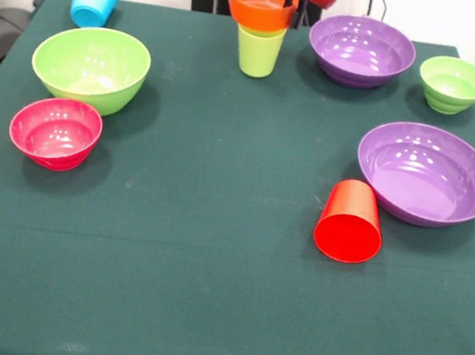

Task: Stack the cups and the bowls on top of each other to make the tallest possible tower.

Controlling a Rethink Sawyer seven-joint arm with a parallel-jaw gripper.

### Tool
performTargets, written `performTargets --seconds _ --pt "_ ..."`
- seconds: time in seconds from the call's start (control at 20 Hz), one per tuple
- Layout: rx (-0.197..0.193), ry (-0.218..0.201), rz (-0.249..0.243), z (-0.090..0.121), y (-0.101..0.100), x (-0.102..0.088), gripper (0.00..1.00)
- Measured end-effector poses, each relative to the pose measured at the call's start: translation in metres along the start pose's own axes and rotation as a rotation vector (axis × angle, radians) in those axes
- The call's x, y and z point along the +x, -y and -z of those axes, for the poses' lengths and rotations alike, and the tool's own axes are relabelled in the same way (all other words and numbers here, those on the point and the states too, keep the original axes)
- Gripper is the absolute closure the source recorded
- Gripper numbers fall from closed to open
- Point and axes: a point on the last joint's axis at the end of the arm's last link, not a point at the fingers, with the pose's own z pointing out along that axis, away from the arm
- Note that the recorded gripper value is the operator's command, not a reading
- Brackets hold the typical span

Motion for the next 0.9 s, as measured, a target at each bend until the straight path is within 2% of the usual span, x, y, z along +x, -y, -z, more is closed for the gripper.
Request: performTargets --seconds 0.9 --pt "0.010 -0.027 0.005 0.0034 -0.0017 -0.0070 1.00"
